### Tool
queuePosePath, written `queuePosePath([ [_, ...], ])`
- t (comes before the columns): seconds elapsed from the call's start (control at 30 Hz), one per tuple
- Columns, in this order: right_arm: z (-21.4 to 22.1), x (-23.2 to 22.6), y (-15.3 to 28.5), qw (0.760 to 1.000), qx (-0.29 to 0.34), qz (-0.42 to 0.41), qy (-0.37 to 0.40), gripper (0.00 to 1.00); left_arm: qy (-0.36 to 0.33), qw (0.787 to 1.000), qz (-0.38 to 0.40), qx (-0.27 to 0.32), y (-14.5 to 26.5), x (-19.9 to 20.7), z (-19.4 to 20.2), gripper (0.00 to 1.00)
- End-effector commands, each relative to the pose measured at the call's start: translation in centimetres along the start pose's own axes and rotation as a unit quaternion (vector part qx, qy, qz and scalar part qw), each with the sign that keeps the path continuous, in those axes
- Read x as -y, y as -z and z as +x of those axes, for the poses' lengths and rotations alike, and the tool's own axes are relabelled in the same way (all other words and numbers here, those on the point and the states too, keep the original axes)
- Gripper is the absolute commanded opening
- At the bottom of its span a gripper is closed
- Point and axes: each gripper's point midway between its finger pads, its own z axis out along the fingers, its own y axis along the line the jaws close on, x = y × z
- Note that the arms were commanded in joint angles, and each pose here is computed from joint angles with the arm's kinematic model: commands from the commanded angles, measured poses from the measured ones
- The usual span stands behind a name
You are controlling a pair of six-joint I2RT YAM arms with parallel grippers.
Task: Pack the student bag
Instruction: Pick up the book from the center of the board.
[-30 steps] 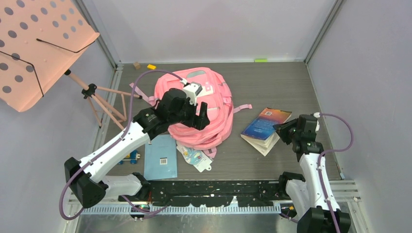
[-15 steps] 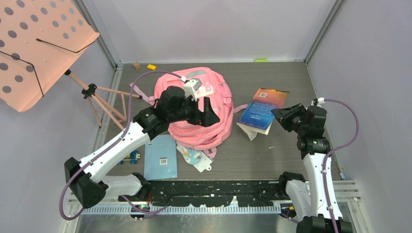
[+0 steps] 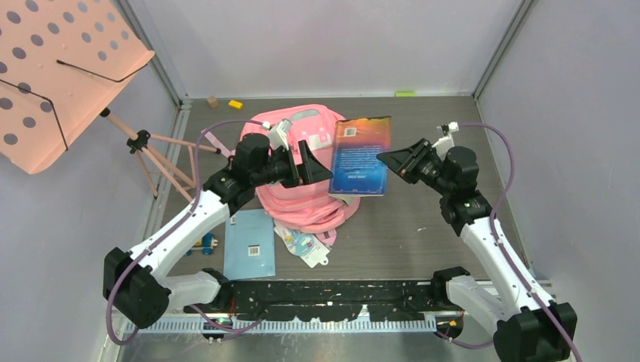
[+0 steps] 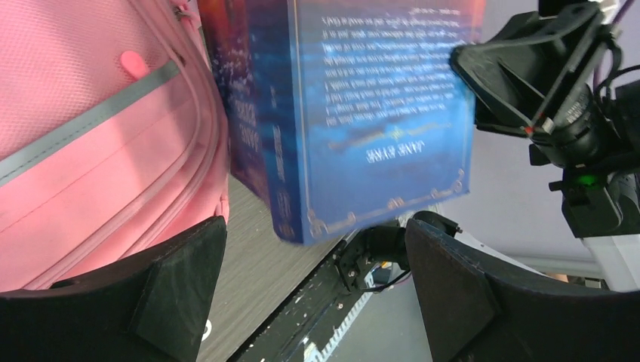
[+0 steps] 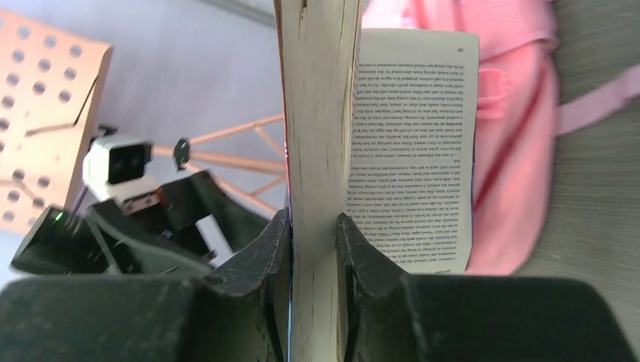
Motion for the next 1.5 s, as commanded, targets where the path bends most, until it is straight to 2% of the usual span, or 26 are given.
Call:
queuePosePath([
  [0.0,-2.7,-13.5,2.0,0.972,0.047,-0.217,0.075,0.0,-0.012,0.998,0.048,0.026,1.3,2.2,-1.4,0.91],
  [0.13,-1.5,-15.3,1.8,0.965,0.033,-0.25,0.078,0.01,-0.008,0.999,0.013,0.032,1.7,0.6,-1.3,0.91],
  [0.27,-0.6,-16.3,1.6,0.96,0.021,-0.266,0.08,0.01,0.003,0.999,0.013,0.043,2.0,0.3,-1.3,0.9],
  [0.53,1.0,-17.4,0.9,0.953,0.0,-0.298,0.063,0.01,0.012,0.997,0.053,0.061,2.2,1.3,-1.3,0.7],
  [0.6,1.2,-17.6,0.8,0.952,-0.003,-0.301,0.062,0.01,0.013,0.995,0.064,0.07,2.4,1.6,-1.5,0.62],
  [0.7,1.5,-17.1,0.5,0.953,-0.005,-0.296,0.063,0.01,0.007,0.992,0.084,0.094,3.1,2.4,-2.1,0.34],
  [0.83,1.8,-14.8,-0.6,0.965,-0.003,-0.255,0.067,0.01,-0.005,0.989,0.091,0.113,4.0,2.8,-2.4,0.08],
  [0.87,2.2,-13.8,-1.1,0.969,-0.009,-0.236,0.07,0.01,-0.008,0.989,0.093,0.115,4.2,2.9,-2.4,0.01],
  [0.9,2.4,-12.7,-1.6,0.974,-0.013,-0.214,0.073,0.01,-0.012,0.988,0.096,0.118,4.5,3.1,-2.5,0.0],
  [0.97,2.8,-11.0,-2.3,0.98,-0.017,-0.181,0.078,0.07,-0.019,0.987,0.101,0.124,5.0,3.5,-2.7,0.0],
  [1.03,2.9,-9.6,-2.9,0.985,-0.016,-0.154,0.081,0.23,-0.031,0.985,0.109,0.131,5.7,4.1,-3.0,0.0],
  [1.07,3.0,-9.1,-3.0,0.986,-0.017,-0.147,0.082,0.4,-0.043,0.983,0.117,0.133,6.1,4.7,-3.2,0.0],
  [1.1,3.1,-8.6,-3.2,0.986,-0.017,-0.141,0.087,0.49,-0.054,0.983,0.12,0.132,6.4,5.1,-3.2,0.0],
  [1.13,3.3,-8.2,-3.3,0.987,-0.019,-0.137,0.087,0.68,-0.068,0.981,0.123,0.132,6.9,5.5,-3.3,0.0],
  [1.2,3.8,-7.5,-3.6,0.987,-0.026,-0.133,0.09,0.85,-0.097,0.978,0.13,0.132,7.7,6.4,-3.5,0.0],
  [1.23,4.1,-7.3,-3.8,0.986,-0.033,-0.135,0.091,0.9,-0.112,0.975,0.138,0.136,8.2,7.0,-3.6,0.0],
  [1.3,4.7,-7.4,-3.9,0.984,-0.048,-0.145,0.089,0.93,-0.134,0.97,0.146,0.138,9.0,7.7,-3.6,0.0],
  [1.47,6.0,-8.8,-3.5,0.975,-0.088,-0.191,0.077,0.94,-0.183,0.954,0.174,0.164,11.5,10.5,-4.7,0.0],
])
